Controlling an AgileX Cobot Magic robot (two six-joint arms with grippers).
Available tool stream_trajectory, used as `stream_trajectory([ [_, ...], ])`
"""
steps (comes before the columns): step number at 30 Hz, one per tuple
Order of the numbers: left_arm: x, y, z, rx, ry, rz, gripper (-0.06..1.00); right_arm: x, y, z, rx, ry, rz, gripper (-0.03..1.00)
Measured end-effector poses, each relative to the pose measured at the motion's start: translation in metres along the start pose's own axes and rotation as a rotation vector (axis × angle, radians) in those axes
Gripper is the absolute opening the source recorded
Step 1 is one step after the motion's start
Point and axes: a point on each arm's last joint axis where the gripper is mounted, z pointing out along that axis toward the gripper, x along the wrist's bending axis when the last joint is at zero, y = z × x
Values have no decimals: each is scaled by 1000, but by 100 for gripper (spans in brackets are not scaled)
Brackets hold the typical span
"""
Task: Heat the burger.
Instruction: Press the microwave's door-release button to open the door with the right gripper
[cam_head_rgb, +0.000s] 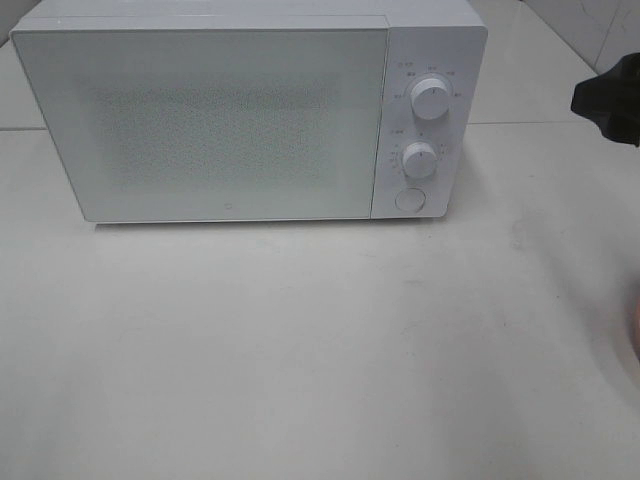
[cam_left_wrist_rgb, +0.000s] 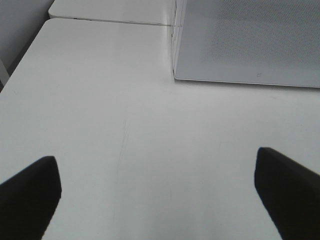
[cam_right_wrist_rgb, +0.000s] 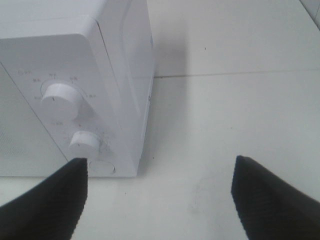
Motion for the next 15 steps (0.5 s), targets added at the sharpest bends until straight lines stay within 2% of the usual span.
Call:
stream_trajectory([
  [10, 0, 0, 0, 0, 0, 0, 99, -1, -3, 21, -144, 12, 14, 76],
  [15, 0, 0, 0, 0, 0, 0, 99, -10, -30, 22, -191, -36, 78, 76],
])
